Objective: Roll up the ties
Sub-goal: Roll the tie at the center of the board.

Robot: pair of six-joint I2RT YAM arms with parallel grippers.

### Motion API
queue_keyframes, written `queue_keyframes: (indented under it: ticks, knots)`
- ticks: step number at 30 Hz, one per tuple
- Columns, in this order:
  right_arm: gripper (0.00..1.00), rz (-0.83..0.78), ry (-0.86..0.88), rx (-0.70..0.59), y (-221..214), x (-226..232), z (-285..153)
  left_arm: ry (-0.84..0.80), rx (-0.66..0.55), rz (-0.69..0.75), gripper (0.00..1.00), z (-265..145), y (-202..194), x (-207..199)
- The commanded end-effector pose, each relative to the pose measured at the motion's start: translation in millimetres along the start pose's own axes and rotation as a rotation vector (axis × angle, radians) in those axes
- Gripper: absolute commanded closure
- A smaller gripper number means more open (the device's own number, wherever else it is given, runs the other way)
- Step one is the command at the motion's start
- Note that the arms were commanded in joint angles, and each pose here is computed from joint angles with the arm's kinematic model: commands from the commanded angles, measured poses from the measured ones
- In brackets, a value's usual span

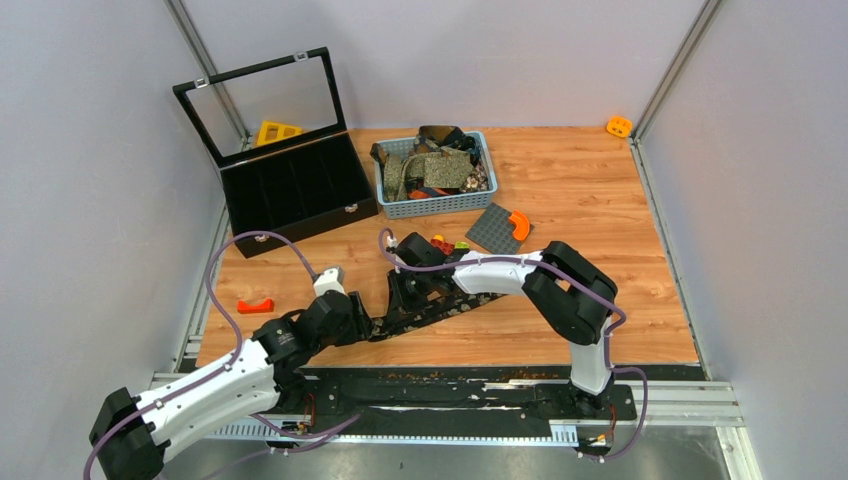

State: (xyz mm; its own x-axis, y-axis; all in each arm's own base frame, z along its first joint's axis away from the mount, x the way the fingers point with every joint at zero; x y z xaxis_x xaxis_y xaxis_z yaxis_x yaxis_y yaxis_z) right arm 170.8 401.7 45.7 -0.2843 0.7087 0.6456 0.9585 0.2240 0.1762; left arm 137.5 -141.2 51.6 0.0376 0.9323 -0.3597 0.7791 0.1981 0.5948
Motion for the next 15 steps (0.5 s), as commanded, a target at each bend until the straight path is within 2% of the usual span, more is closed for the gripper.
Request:
queue_keyframes:
  ticks: [1, 4, 10, 15]
  knots:
    - [1.00, -0.001, -0.083, 0.028, -12, -31, 14, -0.020, -0.025, -0.030, 0.46, 6, 3, -6]
    - [1.00, -0.001, -0.080, 0.031, -14, -32, 16, 0.018, -0.011, -0.026, 0.51, 10, -2, 1]
    - [1.00, 0.002, -0.073, 0.032, -15, -32, 17, 0.041, 0.001, -0.031, 0.55, 13, -5, 4]
    - [1.00, -0.002, -0.074, 0.030, -15, -33, 16, 0.005, 0.000, -0.053, 0.43, 5, 0, -3]
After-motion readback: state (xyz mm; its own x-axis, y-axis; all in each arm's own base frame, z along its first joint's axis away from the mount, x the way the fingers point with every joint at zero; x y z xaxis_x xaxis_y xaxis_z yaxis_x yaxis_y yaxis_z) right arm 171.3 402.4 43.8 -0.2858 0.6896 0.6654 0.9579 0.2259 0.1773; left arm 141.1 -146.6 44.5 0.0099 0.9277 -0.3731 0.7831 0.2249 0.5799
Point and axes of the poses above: each gripper's point midway between its finger pads, its own z axis out along the fingers, its own x axis along the line the jaws close on, y = z × x, the point moved 2 cm from there along -z, back along the fingers, and after that the axes turned 6 degrees about z, right-handed, at the moved point
